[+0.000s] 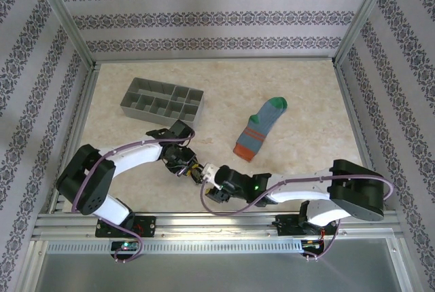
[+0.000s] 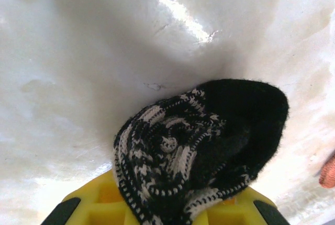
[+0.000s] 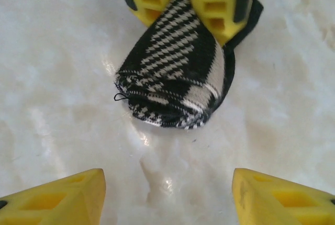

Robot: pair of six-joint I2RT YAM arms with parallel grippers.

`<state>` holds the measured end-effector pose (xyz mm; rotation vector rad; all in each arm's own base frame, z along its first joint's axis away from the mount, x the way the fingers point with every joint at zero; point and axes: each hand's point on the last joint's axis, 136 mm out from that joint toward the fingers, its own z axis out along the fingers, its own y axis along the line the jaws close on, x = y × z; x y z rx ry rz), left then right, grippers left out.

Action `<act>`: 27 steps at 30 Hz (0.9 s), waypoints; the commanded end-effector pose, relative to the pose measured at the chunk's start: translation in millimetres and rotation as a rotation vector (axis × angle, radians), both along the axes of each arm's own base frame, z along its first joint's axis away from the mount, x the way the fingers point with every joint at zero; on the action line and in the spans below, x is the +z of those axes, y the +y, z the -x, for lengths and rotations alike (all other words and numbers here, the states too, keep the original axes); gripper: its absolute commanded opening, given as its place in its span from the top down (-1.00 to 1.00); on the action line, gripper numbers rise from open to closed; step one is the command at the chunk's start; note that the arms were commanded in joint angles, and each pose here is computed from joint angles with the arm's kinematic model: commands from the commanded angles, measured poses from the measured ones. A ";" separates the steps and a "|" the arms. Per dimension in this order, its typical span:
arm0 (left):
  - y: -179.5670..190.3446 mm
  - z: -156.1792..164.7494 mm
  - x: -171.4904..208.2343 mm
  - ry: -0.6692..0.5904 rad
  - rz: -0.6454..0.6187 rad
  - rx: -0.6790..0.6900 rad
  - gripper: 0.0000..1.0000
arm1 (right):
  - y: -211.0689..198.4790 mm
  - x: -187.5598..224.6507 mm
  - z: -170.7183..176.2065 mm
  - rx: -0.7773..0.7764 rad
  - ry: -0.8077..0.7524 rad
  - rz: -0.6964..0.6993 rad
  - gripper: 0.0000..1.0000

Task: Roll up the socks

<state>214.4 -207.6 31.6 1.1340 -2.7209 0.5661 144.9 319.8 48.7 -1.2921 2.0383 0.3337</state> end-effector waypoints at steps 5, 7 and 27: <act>48.8 46.2 -29.1 0.231 -0.220 -0.052 1.00 | 26.0 14.8 -30.4 0.024 -0.292 0.165 -0.54; 48.0 44.1 -28.9 0.231 -0.216 -0.061 1.00 | 33.4 12.9 -31.5 0.034 -0.295 0.174 -0.55; 30.9 15.7 -6.3 0.005 -0.064 -0.036 -0.07 | -4.9 -77.5 -15.7 -0.120 0.300 0.187 1.00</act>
